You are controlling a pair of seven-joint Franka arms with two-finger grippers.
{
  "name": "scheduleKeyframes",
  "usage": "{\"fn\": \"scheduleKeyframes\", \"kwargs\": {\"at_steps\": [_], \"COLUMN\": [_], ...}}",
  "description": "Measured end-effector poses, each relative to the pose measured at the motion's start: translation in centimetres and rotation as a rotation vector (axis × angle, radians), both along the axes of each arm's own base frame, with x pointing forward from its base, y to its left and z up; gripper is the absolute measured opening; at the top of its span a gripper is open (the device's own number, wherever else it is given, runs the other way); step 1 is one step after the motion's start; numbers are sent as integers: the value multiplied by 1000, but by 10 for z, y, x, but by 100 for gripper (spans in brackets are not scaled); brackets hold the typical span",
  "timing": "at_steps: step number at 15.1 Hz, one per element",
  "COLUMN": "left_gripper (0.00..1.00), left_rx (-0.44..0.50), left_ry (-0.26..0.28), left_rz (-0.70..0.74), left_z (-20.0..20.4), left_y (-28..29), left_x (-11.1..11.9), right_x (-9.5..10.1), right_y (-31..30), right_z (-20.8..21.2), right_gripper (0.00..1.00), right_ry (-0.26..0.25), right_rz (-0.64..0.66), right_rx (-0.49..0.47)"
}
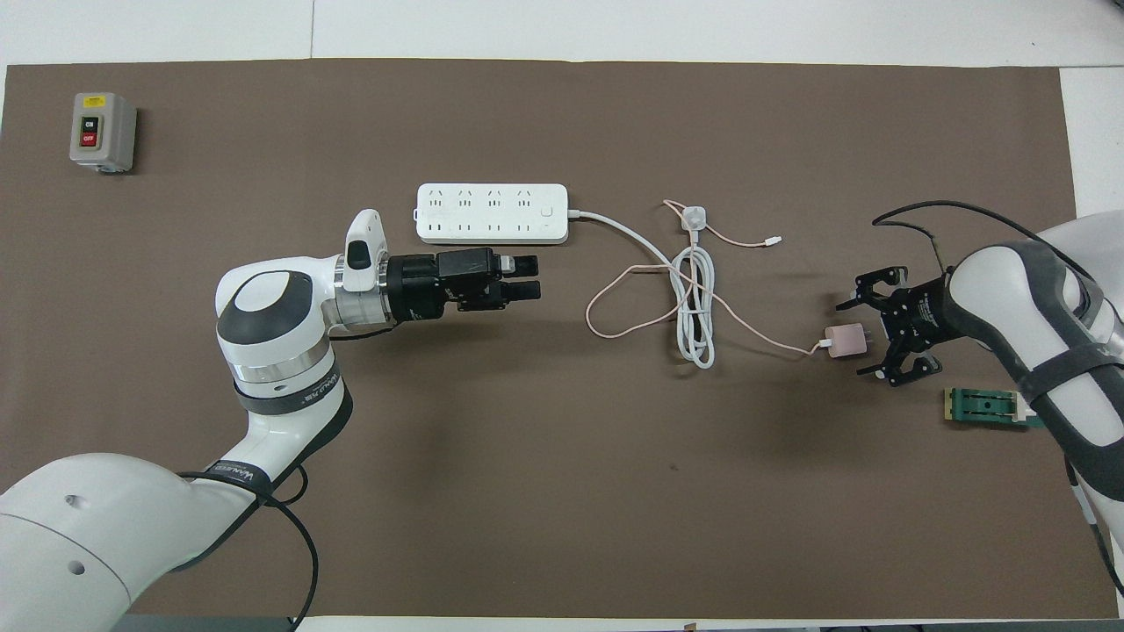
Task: Plug charger into power strip
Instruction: 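Grasp the pink charger plug with the right gripper and lift it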
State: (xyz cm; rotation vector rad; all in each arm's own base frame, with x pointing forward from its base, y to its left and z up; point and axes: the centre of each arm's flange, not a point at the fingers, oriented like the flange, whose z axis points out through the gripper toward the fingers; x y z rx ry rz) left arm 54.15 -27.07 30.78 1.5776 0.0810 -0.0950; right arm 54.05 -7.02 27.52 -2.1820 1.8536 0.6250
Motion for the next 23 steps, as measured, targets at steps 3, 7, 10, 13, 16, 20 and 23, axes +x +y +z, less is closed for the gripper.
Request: {"fn": "scheduleKeyframes", "kwargs": {"at_steps": [3, 7, 10, 13, 16, 20, 23], "left_gripper": [100, 100, 100, 100, 100, 100, 100], "left_rx": [-3, -3, -5, -30, -39, -41, -42], "left_ry": [1, 2, 1, 4, 5, 5, 2], "left_rz": [-5, -8, -10, -28, -34, -35, -33], "left_z": [-1, -1, -1, 1, 1, 1, 2], "left_y": [-2, -3, -3, -4, -3, -3, -2], "left_x": [-1, -1, -1, -3, -3, -3, -1], "right_x": [-4, -5, -2, 10, 30, 44, 48], "right_y": [-1, -2, -1, 3, 20, 67, 125], "right_z": [-6, -6, -2, 13, 46, 86, 118], "right_gripper": [100, 89, 53, 47, 47, 47, 47], "right_ry": [-6, -9, -30, -52, -52, -50, -43], "right_rz": [1, 0, -29, -54, -82, -97, -128], "right_rx": [-7, -9, 9, 28, 38, 43, 33]}}
